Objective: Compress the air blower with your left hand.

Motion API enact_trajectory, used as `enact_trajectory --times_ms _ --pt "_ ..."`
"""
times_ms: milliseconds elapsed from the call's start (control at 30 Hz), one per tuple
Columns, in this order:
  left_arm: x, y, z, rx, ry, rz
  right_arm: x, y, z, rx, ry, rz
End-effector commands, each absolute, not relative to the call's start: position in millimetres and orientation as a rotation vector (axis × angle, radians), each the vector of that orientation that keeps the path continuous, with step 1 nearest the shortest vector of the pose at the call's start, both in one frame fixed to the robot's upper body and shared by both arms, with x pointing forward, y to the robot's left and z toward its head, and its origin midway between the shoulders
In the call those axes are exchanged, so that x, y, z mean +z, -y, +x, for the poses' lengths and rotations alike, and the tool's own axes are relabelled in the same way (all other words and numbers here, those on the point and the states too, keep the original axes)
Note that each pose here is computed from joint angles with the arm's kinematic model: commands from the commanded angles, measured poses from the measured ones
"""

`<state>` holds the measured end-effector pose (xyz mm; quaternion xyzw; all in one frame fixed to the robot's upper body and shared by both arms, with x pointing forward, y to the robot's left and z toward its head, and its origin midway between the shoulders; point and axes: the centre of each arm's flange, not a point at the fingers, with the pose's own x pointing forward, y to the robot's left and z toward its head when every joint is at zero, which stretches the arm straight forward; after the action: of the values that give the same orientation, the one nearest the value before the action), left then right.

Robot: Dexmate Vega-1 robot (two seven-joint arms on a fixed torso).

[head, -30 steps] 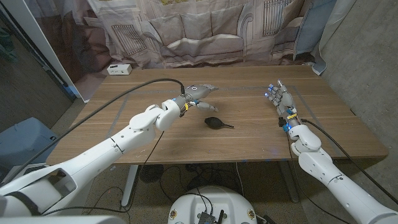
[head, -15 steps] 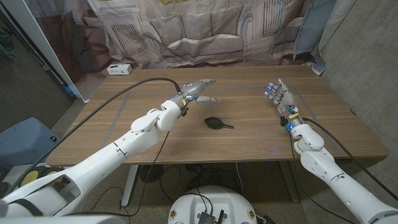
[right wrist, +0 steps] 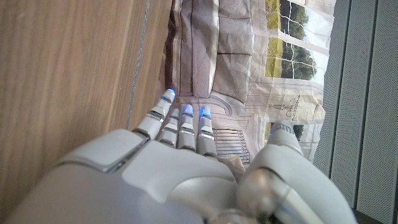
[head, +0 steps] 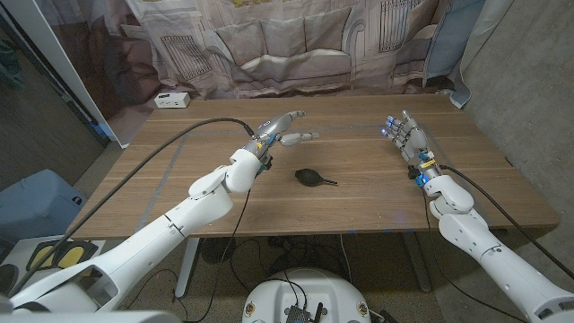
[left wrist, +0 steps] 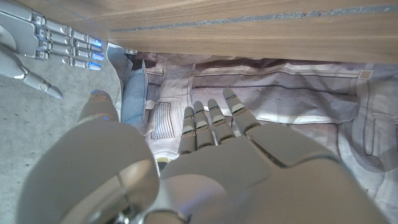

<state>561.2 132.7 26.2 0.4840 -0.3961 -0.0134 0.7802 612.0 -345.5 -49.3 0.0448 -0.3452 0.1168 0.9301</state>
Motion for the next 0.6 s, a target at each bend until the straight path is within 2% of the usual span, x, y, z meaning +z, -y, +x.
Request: enact_trajectory --times_ms 33,267,600 --pt "19.2 -161.4 559.9 -0.015 0.830 0.860 -39.8 337.4 615.2 0.248 0.720 0.053" --pt "16.1 -179.4 558.1 0.002 0.837 0.740 -33.6 327.9 618.6 0.231 0.747 0.046" --pt "1.3 -209.2 579.7 -0.080 0.802 0.526 -30.1 314.0 622.9 0.201 0.725 0.032"
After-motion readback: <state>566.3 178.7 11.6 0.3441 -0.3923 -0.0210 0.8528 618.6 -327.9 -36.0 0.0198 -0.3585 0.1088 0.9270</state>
